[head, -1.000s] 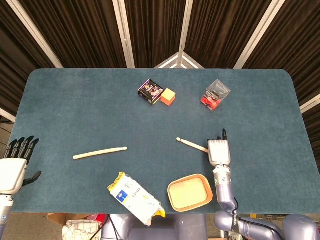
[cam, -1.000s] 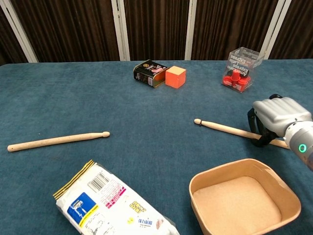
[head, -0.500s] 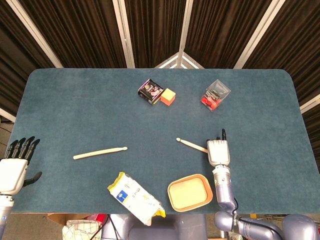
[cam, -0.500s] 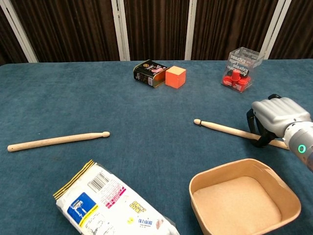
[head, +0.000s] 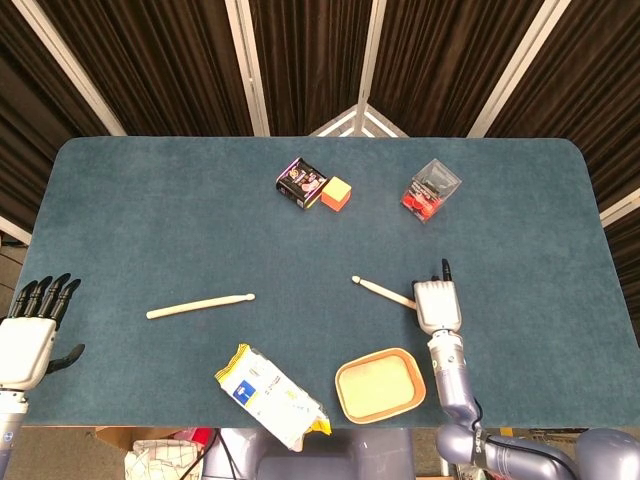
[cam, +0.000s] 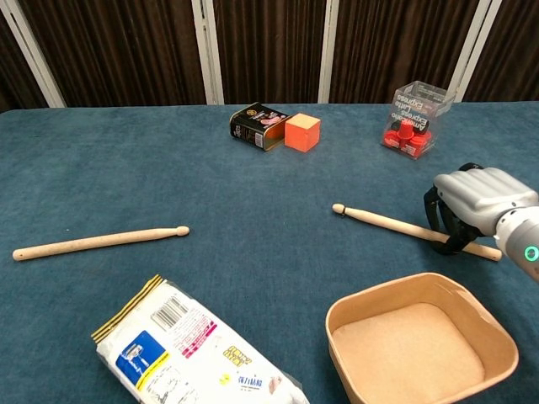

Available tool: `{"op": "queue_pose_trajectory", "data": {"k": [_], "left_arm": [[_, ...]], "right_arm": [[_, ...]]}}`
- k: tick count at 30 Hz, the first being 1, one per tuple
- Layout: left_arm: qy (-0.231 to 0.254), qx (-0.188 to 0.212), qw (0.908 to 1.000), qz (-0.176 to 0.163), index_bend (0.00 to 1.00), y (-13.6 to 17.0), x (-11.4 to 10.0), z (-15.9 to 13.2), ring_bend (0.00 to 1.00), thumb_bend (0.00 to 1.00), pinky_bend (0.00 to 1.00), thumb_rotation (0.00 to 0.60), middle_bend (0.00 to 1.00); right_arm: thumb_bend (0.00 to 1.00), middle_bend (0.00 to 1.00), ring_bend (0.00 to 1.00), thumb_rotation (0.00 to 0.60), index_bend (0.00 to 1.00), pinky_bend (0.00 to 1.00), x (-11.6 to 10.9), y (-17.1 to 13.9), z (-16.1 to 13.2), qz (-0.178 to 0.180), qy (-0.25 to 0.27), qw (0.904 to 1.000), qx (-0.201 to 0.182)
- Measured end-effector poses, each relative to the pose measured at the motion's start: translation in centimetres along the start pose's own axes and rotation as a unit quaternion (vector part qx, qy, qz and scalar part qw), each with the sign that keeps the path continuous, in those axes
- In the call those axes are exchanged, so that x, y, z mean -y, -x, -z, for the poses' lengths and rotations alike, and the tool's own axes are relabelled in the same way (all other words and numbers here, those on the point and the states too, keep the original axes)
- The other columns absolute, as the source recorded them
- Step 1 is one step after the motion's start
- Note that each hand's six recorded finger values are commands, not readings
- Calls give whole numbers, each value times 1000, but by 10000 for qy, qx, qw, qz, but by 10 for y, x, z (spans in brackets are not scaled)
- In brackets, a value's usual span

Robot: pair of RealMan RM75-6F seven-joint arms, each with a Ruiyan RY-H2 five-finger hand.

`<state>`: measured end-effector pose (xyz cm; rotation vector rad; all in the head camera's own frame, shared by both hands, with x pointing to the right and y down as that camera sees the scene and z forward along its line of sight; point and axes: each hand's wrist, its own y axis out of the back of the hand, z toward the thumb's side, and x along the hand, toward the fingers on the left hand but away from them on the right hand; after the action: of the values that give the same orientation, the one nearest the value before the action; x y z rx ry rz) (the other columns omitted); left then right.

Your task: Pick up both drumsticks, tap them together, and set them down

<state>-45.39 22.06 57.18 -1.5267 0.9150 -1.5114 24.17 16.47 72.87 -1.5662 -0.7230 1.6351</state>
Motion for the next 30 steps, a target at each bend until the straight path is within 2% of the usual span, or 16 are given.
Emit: {"op": "queue_pose_trajectory", "data": {"k": [10,16,24,30], "left_arm": [[22,8,10000,9,72,0,0,0,0,307,0,600,30],[46,50,10000,-30,72,0,-1,0,0,307,0,600,33],[154,133,9998,-30,73,-6,1,-1,0,307,0,600,41],[297,162,9994,62,73,-11,4,-2,0,307,0,600,78]], "right_arm": [[480,678,421,600,612,38,-21,-8,-1,182,283,9991,-276],[479,681,429,600,622,36,-38,-9,0,324,741,9956,-466],[479,681,431,600,622,36,-78,-14,8,730,1585,9809,-865],[481,683,436,600,622,35,-108,-19,17,1072,1880,9695,-1147]]}}
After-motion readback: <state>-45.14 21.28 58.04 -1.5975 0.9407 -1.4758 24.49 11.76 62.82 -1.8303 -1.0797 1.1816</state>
